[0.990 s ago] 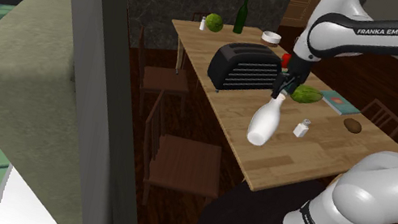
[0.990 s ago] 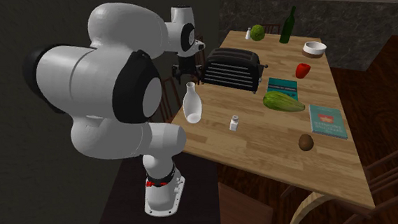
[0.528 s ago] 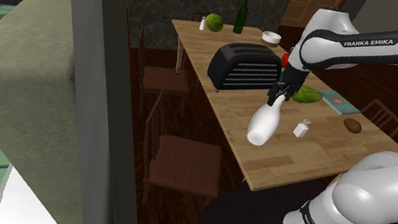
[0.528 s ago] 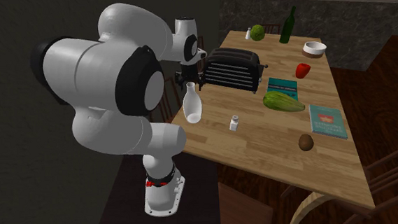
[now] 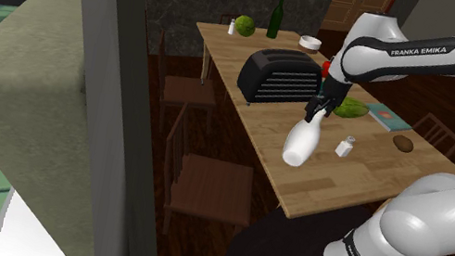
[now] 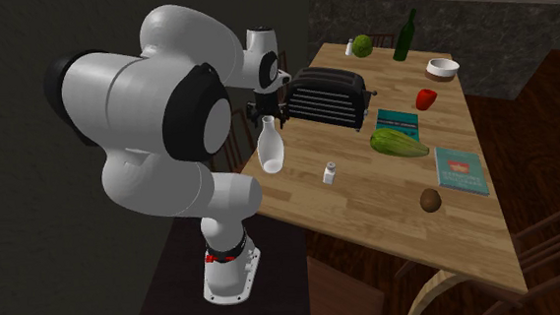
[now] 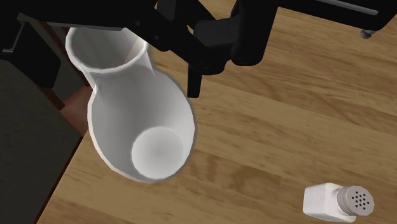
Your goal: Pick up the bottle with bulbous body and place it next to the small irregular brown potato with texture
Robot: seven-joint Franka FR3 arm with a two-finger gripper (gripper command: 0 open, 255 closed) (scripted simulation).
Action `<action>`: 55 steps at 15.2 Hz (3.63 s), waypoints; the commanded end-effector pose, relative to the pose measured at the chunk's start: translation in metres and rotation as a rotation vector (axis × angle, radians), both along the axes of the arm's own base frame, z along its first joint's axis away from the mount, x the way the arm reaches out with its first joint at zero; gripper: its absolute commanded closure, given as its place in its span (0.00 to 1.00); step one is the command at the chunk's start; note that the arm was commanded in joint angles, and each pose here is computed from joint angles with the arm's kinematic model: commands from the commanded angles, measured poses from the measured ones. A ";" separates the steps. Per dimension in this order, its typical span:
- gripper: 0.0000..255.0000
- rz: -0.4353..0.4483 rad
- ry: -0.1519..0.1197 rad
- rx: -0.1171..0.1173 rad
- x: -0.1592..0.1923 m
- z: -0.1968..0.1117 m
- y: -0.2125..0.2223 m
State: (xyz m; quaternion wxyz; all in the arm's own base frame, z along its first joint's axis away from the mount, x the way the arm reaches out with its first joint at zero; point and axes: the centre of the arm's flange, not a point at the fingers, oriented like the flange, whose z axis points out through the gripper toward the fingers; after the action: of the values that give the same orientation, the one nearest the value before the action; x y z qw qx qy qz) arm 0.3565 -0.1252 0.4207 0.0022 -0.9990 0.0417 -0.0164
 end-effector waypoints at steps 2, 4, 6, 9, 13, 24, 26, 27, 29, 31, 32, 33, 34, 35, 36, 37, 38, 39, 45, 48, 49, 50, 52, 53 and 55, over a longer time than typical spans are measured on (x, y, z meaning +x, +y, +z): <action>1.00 0.000 0.000 0.000 0.000 0.000 0.000; 1.00 0.000 0.000 0.000 0.000 0.000 0.000; 1.00 0.000 0.000 0.000 0.000 0.000 0.000; 1.00 0.000 0.000 0.000 0.000 0.000 0.000; 1.00 0.000 0.000 0.000 0.000 0.016 0.000; 1.00 0.000 0.000 0.000 0.000 0.074 0.000; 1.00 0.000 0.000 0.000 0.000 0.084 0.000; 1.00 0.000 0.000 0.000 0.000 0.090 0.000; 1.00 0.000 0.000 0.000 0.000 0.100 0.000; 1.00 0.000 0.000 0.000 0.000 0.111 0.000; 1.00 0.000 0.000 0.000 0.000 0.116 0.000; 1.00 0.000 0.000 0.000 0.000 0.121 0.000; 1.00 0.000 0.000 0.000 0.000 0.127 0.000; 1.00 0.000 0.000 0.000 0.000 0.132 0.000; 1.00 0.000 0.000 0.000 0.000 0.137 0.000; 1.00 0.000 0.000 0.000 0.000 0.143 0.000; 1.00 0.000 0.000 0.000 0.000 0.148 0.000; 1.00 0.000 0.000 0.000 0.000 0.153 0.000; 1.00 0.000 0.000 0.000 0.000 0.185 0.000; 1.00 0.000 0.000 0.000 0.000 0.201 0.000; 1.00 0.000 0.000 0.000 0.000 0.206 0.000; 1.00 0.000 0.000 0.000 0.000 0.211 0.000; 1.00 0.000 0.000 0.000 0.000 0.222 0.000; 1.00 0.000 0.000 0.000 0.000 0.227 0.000; 1.00 0.000 0.000 0.000 0.000 0.238 0.000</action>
State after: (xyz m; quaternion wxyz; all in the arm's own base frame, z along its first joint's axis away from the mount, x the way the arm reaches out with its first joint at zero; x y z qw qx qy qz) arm 0.3567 -0.1250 0.6524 0.0022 -0.9990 0.0417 -0.0164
